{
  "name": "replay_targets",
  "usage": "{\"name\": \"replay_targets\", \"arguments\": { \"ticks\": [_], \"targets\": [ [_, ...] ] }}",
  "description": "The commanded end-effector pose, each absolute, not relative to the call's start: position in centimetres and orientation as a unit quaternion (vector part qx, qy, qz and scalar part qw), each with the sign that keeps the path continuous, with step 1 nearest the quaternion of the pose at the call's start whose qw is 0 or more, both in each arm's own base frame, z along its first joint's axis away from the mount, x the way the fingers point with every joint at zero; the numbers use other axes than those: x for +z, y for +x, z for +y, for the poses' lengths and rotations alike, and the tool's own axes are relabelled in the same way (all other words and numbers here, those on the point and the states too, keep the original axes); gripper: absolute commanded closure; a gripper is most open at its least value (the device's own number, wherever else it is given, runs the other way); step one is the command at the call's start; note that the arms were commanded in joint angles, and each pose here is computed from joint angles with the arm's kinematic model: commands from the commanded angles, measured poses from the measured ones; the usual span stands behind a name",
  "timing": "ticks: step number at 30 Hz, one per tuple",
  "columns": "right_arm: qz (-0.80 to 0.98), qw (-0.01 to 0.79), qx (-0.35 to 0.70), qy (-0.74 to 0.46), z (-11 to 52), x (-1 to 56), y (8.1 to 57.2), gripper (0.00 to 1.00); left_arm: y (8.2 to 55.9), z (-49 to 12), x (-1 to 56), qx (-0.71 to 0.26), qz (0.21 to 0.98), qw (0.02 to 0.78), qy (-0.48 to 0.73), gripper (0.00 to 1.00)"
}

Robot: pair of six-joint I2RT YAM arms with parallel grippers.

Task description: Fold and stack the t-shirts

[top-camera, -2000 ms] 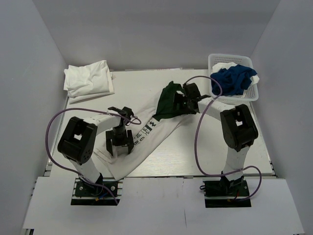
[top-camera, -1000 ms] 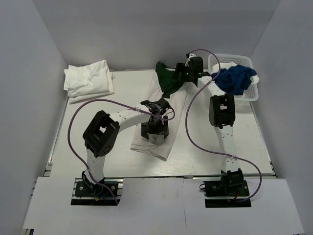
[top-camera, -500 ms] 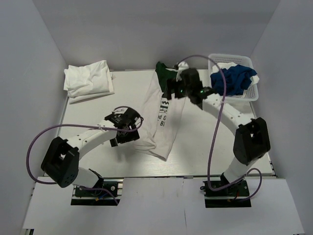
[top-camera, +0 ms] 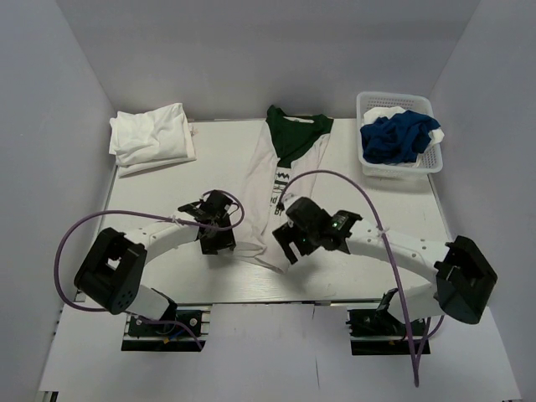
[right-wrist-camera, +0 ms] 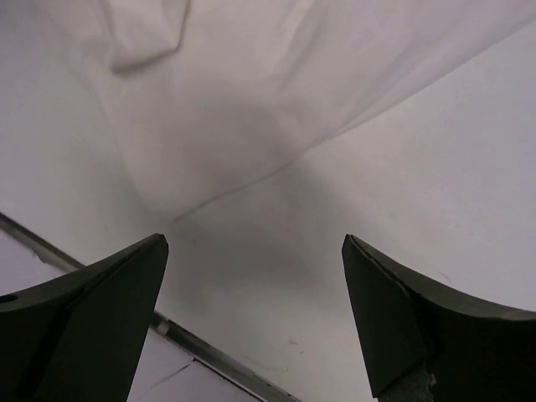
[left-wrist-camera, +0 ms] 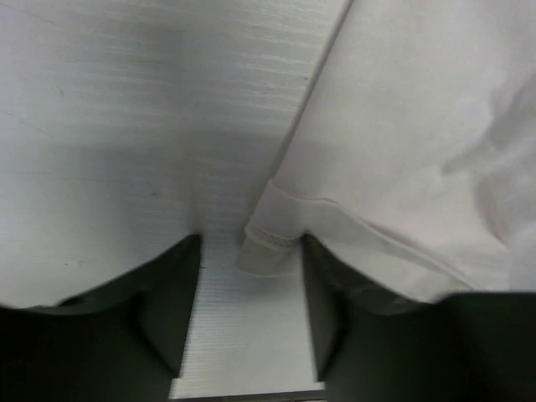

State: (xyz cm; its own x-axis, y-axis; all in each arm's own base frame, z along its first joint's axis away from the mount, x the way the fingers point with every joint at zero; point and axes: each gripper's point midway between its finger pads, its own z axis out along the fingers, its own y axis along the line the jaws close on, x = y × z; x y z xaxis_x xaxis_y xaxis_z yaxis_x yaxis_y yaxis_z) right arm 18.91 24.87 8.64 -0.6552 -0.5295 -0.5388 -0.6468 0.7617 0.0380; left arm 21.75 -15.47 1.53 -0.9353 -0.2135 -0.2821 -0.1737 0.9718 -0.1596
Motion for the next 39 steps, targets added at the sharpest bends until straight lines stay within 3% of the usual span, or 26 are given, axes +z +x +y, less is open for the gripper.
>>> {"name": "replay_targets", "arguments": {
  "ticks": [1, 4, 5, 7, 8, 9, 17, 21, 24, 26, 28, 33, 39],
  "targets": [
    [0.895, 0.208, 0.104, -0.382, 24.6, 5.9, 15.0, 0.1, 20.0, -15.6, -0.5, -0.084, 0.986, 0.115, -0.09, 0.45],
    [0.881, 0.214, 0.134, -0.401, 25.6, 5.4, 13.6, 0.1, 20.5, -15.7, -0.6, -0.087, 0.984, 0.12, -0.094, 0.6],
    [0.876, 0.213, 0.147, -0.407, 26.0, 5.4, 13.1, 0.1, 20.4, -15.6, -0.9, -0.084, 0.985, 0.117, -0.094, 0.72],
    [0.867, 0.237, 0.164, -0.406, 27.0, 5.5, 13.2, 0.1, 20.6, -15.5, -0.8, -0.077, 0.986, 0.117, -0.095, 0.82],
    [0.867, 0.238, 0.163, -0.405, 26.8, 5.0, 13.0, 0.1, 20.9, -15.4, -0.6, -0.073, 0.985, 0.12, -0.096, 0.96],
    [0.861, 0.253, 0.172, -0.406, 27.6, 5.0, 13.3, 0.1, 20.9, -15.4, -0.6, -0.073, 0.985, 0.12, -0.096, 1.0],
    [0.859, 0.268, 0.175, -0.4, 28.6, 2.6, 13.8, 0.22, 21.5, -15.3, 0.2, -0.076, 0.983, 0.135, -0.101, 1.0],
    [0.863, 0.275, 0.17, -0.388, 28.4, 1.9, 14.2, 0.45, 21.5, -15.6, 1.2, -0.095, 0.98, 0.145, -0.1, 1.0],
    [0.859, 0.285, 0.18, -0.385, 28.4, 1.9, 14.1, 0.56, 21.4, -15.6, 1.3, -0.102, 0.978, 0.154, -0.1, 1.0],
    [0.853, 0.312, 0.191, -0.372, 28.9, 2.9, 14.8, 0.86, 21.2, -15.7, 1.6, -0.11, 0.977, 0.157, -0.099, 1.0],
    [0.858, 0.323, 0.179, -0.357, 28.2, 2.9, 15.2, 0.98, 21.2, -15.7, 1.8, -0.114, 0.975, 0.163, -0.099, 1.0],
    [0.852, 0.335, 0.188, -0.354, 28.2, 4.3, 15.3, 1.0, 21.4, -15.8, 2.7, -0.119, 0.973, 0.169, -0.098, 1.0],
    [0.861, 0.248, 0.197, -0.398, 26.8, 7.4, 11.5, 1.0, 20.9, -16.1, 5.6, -0.125, 0.973, 0.178, -0.081, 1.0]
  ]
}}
